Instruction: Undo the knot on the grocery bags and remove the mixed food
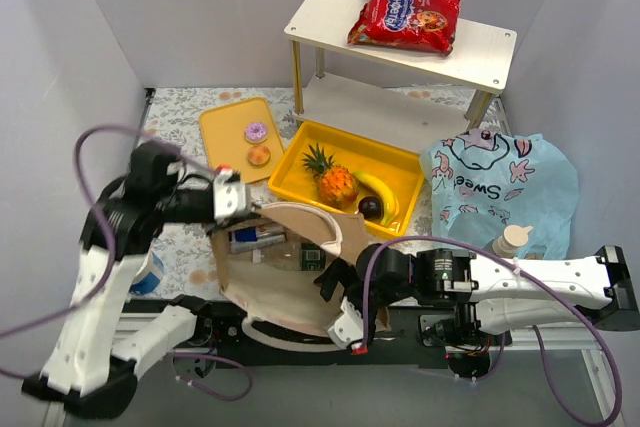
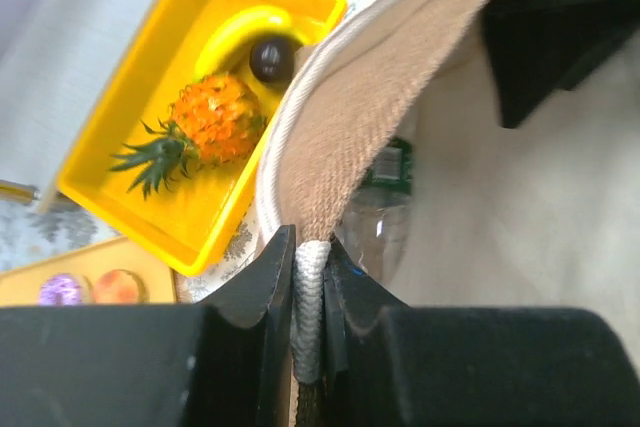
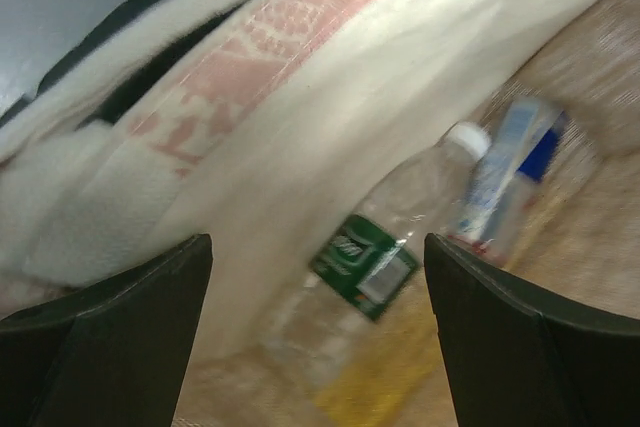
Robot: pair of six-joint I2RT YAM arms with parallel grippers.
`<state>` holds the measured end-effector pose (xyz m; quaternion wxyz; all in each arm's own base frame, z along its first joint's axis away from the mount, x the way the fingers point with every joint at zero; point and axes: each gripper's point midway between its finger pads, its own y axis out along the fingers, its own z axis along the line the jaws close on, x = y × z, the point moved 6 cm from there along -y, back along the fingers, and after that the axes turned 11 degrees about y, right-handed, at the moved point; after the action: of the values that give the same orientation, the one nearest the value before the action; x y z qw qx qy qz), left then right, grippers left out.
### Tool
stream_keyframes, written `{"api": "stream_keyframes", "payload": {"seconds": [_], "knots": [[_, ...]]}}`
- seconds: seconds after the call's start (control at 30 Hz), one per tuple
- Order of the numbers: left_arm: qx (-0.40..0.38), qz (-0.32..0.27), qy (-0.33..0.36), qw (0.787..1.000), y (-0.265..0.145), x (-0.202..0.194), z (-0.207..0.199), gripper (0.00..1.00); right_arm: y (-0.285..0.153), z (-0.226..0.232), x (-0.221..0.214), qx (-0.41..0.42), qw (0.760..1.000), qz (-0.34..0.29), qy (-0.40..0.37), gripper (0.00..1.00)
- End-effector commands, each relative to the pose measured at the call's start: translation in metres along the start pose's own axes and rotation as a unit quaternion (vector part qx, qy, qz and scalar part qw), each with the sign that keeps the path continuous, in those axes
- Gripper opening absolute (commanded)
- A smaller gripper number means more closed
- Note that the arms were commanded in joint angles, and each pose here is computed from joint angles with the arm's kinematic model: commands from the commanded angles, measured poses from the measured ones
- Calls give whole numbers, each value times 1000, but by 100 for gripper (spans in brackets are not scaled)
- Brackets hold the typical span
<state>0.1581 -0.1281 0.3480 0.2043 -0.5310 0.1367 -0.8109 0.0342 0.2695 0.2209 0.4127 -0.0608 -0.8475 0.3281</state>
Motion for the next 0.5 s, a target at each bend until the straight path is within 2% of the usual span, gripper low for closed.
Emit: {"api": "stream_keyframes", "payload": {"seconds": [0.0, 0.23, 0.3, 0.37, 0.4, 0.47], "knots": [[-15, -55, 27, 998, -21, 13, -62, 0, 8, 0, -13, -48, 993, 34, -102, 93], [-14, -43, -81, 996, 0, -12, -63, 0, 20, -17, 7, -96, 993, -7, -69, 89], [-7, -53, -87, 995, 6, -14, -55, 0, 28, -21, 16, -83, 996, -20, -41, 85], [-13, -55, -120, 991, 11, -15, -52, 0, 33, -29, 27, -69, 998, -12, -9, 79], [-12, -54, -132, 990, 12, -16, -51, 0, 52, -26, 17, -46, 998, 21, 25, 74], [-9, -53, -148, 987, 14, -16, -48, 0, 64, -27, 9, -33, 996, 63, 60, 72]]}}
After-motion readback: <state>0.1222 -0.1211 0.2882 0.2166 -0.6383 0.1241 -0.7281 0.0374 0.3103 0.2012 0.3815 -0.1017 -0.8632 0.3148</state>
